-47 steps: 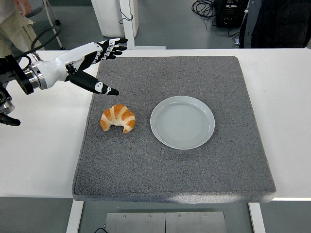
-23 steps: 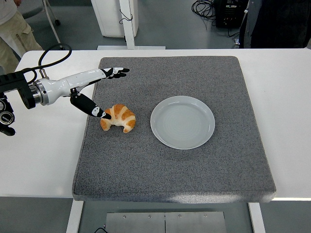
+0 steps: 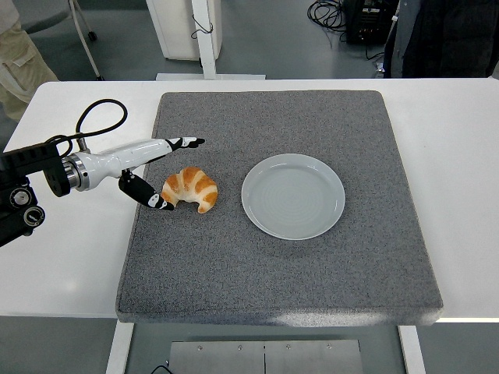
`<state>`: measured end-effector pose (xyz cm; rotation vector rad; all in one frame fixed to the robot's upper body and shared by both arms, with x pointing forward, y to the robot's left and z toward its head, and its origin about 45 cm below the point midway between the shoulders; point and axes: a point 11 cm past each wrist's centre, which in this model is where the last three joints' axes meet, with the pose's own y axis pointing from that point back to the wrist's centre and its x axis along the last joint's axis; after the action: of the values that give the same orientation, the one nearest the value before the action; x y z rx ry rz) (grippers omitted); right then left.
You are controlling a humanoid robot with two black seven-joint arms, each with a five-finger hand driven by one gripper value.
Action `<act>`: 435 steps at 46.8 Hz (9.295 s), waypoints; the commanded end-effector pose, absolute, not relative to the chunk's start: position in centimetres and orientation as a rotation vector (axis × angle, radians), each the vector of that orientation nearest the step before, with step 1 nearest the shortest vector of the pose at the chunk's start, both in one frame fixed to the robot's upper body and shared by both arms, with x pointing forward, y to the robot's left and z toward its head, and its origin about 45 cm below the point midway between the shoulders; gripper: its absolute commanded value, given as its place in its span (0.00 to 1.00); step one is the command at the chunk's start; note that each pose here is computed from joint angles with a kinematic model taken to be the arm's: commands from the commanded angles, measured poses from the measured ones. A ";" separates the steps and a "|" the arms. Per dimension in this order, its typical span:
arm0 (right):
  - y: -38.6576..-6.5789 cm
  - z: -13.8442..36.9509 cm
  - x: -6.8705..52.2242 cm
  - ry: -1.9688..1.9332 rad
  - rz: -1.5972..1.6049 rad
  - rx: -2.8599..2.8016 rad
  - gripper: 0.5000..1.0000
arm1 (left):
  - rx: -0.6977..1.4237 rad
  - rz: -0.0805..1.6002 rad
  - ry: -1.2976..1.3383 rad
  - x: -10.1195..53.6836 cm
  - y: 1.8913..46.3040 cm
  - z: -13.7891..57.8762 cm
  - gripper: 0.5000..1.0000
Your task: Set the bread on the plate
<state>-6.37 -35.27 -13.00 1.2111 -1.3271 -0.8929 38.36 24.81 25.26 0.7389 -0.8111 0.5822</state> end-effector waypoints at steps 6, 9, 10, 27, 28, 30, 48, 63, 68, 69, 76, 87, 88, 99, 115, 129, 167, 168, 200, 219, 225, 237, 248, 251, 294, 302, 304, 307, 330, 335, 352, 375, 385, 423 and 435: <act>-35.3 -13.0 -6.4 -1.326 -0.892 1.212 1.00 | 0.727 0.609 -0.811 38.9 24.4 24.8 0.94; -35.3 -13.0 -6.4 -1.327 -0.893 1.211 1.00 | 0.728 0.613 -0.807 39.1 24.3 24.6 0.94; -35.3 -13.0 -6.4 -1.327 -0.893 1.211 1.00 | 0.731 0.617 -0.806 39.2 24.4 24.5 0.94; -35.3 -13.0 -6.4 -1.326 -0.892 1.212 1.00 | 0.747 0.638 -0.769 39.3 24.5 22.0 0.94; -35.3 -13.0 -6.4 -1.327 -0.893 1.211 1.00 | 0.749 0.638 -0.764 39.2 24.6 21.8 0.94; -35.3 -13.0 -6.4 -1.327 -0.893 1.211 1.00 | 0.749 0.639 -0.762 39.2 24.5 21.6 0.94; -35.3 -13.0 -6.4 -1.328 -0.894 1.210 1.00 | 0.746 0.657 -0.759 39.7 24.3 21.2 0.93; -35.3 -13.0 -6.4 -1.327 -0.893 1.211 1.00 | 0.720 0.673 -0.779 39.8 23.9 21.4 0.69; -35.3 -13.0 -6.4 -1.328 -0.894 1.210 1.00 | 0.718 0.674 -0.773 39.8 23.7 21.2 0.67; -35.3 -13.0 -6.4 -1.327 -0.893 1.211 1.00 | 0.717 0.673 -0.773 39.8 23.6 21.2 0.67; -35.3 -13.0 -6.4 -1.327 -0.893 1.211 1.00 | 0.726 0.674 -0.759 39.5 23.9 20.6 0.67; -35.3 -13.0 -6.4 -1.327 -0.893 1.211 1.00 | 0.728 0.670 -0.755 39.4 23.9 20.3 0.50; -35.3 -13.0 -6.4 -1.326 -0.892 1.212 1.00 | 0.727 0.674 -0.755 39.4 23.9 20.4 0.43; -35.3 -13.0 -6.4 -1.327 -0.893 1.211 1.00 | 0.714 0.675 -0.755 39.5 23.8 20.7 0.00; -35.3 -13.0 -6.4 -1.327 -0.893 1.211 1.00 | 0.648 0.665 -0.819 40.6 23.1 23.8 0.00; -35.3 -13.0 -6.4 -1.327 -0.893 1.211 1.00 | 0.615 0.665 -0.891 43.8 23.4 33.0 0.00; -35.3 -13.0 -6.4 -1.327 -0.893 1.211 1.00 | 0.507 0.470 -1.108 43.8 16.6 44.7 0.00; -35.3 -13.0 -6.4 -1.326 -0.892 1.212 1.00 | 0.506 0.468 -1.112 43.7 16.5 44.8 0.00; -35.3 -13.0 -6.4 -1.327 -0.893 1.211 1.00 | 0.504 0.233 -1.189 42.1 6.1 41.3 0.00; -35.3 -13.0 -6.4 -1.327 -0.893 1.211 1.00 | 0.508 0.216 -1.152 42.6 2.0 36.4 0.00; -35.3 -13.0 -6.4 -1.326 -0.892 1.212 1.00 | 0.498 0.203 -1.131 42.2 0.7 35.0 0.00; -35.3 -13.0 -6.4 -1.326 -0.892 1.212 1.00 | 0.559 0.193 -1.138 42.5 1.5 31.7 0.00; -35.3 -13.0 -6.4 -1.328 -0.894 1.210 1.00 | 0.579 0.182 -1.111 42.1 2.2 29.2 0.00; -35.3 -13.0 -6.4 -1.327 -0.893 1.211 1.00 | 0.584 0.177 -1.097 41.8 2.4 28.2 0.00; -35.3 -13.0 -6.4 -1.327 -0.893 1.211 1.00 | 0.625 0.223 -1.047 41.7 3.9 23.5 0.00; -35.3 -13.0 -6.4 -1.327 -0.893 1.211 1.00 | 0.628 0.224 -1.031 41.5 4.2 22.8 0.00; -35.3 -13.0 -6.4 -1.327 -0.893 1.211 1.00 | 0.627 0.223 -1.030 41.5 4.1 22.8 0.00; -35.3 -13.0 -6.4 -1.327 -0.893 1.211 1.00 | 0.628 0.223 -1.031 41.5 4.1 22.8 0.00; -35.3 -13.0 -6.4 -1.327 -0.893 1.211 1.00 | 0.637 0.244 -1.017 41.7 4.9 21.8 0.00; -35.3 -13.0 -6.4 -1.328 -0.894 1.210 1.00 | 0.634 0.247 -1.021 41.7 4.9 21.8 0.00; -35.3 -13.0 -6.4 -1.327 -0.893 1.211 1.00 | 0.621 0.249 -1.021 42.0 4.5 23.0 1.00; -35.3 -13.0 -6.4 -1.328 -0.894 1.210 1.00 | 0.532 0.292 -1.051 43.2 5.8 32.4 1.00; -35.3 -13.0 -6.4 -1.326 -0.892 1.212 1.00 | 0.472 0.377 -1.056 44.3 6.7 37.7 1.00; -35.3 -13.0 -6.4 -1.328 -0.894 1.210 1.00 | 0.146 0.788 -0.659 47.7 11.8 41.7 0.99; -35.3 -13.0 -6.4 -1.327 -0.893 1.211 1.00 | 0.068 0.943 -0.440 50.1 13.4 39.9 0.99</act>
<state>-6.38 -35.27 -13.00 1.2108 -1.3274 -0.8933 49.64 13.41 40.12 0.0955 -0.5012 0.9139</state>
